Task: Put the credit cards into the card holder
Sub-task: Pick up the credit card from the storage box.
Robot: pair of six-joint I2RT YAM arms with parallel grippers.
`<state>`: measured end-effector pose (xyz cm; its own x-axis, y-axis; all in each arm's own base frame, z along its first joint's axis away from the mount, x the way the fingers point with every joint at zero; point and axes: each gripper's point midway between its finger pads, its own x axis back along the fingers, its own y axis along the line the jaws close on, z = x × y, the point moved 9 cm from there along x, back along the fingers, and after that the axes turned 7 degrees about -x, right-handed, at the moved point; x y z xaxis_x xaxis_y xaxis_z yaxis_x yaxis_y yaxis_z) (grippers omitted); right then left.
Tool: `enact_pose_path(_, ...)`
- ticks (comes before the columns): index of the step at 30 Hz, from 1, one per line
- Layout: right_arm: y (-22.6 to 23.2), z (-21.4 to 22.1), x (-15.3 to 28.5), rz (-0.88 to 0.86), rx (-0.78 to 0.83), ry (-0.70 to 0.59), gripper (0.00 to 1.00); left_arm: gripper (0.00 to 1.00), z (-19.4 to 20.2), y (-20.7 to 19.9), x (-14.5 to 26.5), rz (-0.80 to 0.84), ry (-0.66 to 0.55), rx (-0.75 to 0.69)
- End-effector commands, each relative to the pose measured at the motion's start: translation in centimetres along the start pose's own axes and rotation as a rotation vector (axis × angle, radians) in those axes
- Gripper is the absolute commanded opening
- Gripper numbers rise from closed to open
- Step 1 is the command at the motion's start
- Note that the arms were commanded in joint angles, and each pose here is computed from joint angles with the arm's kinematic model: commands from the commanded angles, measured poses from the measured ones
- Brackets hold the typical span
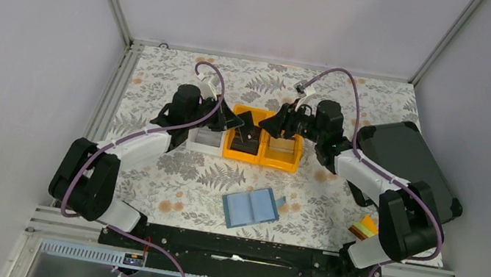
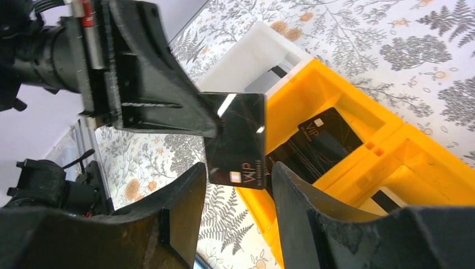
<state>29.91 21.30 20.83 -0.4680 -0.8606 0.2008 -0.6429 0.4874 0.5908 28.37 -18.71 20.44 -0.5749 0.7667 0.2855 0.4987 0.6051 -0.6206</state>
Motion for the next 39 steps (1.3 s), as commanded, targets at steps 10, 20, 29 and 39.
enact_pose_path(10,1.1,3.8,-5.1,0.18,0.187,0.083,0.66,0.0,-0.5,1.8,-1.5,-0.104,-0.016,0.136)
enact_pose_path(20,0.0,4.4,-6.2,0.202,0.208,0.161,0.73,0.0,-0.5,2.0,-1.1,-0.104,-0.009,0.126)
enact_pose_path(29,-0.2,4.8,-7.3,0.163,0.185,0.228,0.69,0.0,-0.7,1.8,-0.8,-0.101,-0.016,0.123)
enact_pose_path(39,-0.3,5.1,-7.5,0.156,0.174,0.256,0.67,0.0,-0.8,1.8,-0.5,-0.104,-0.023,0.119)
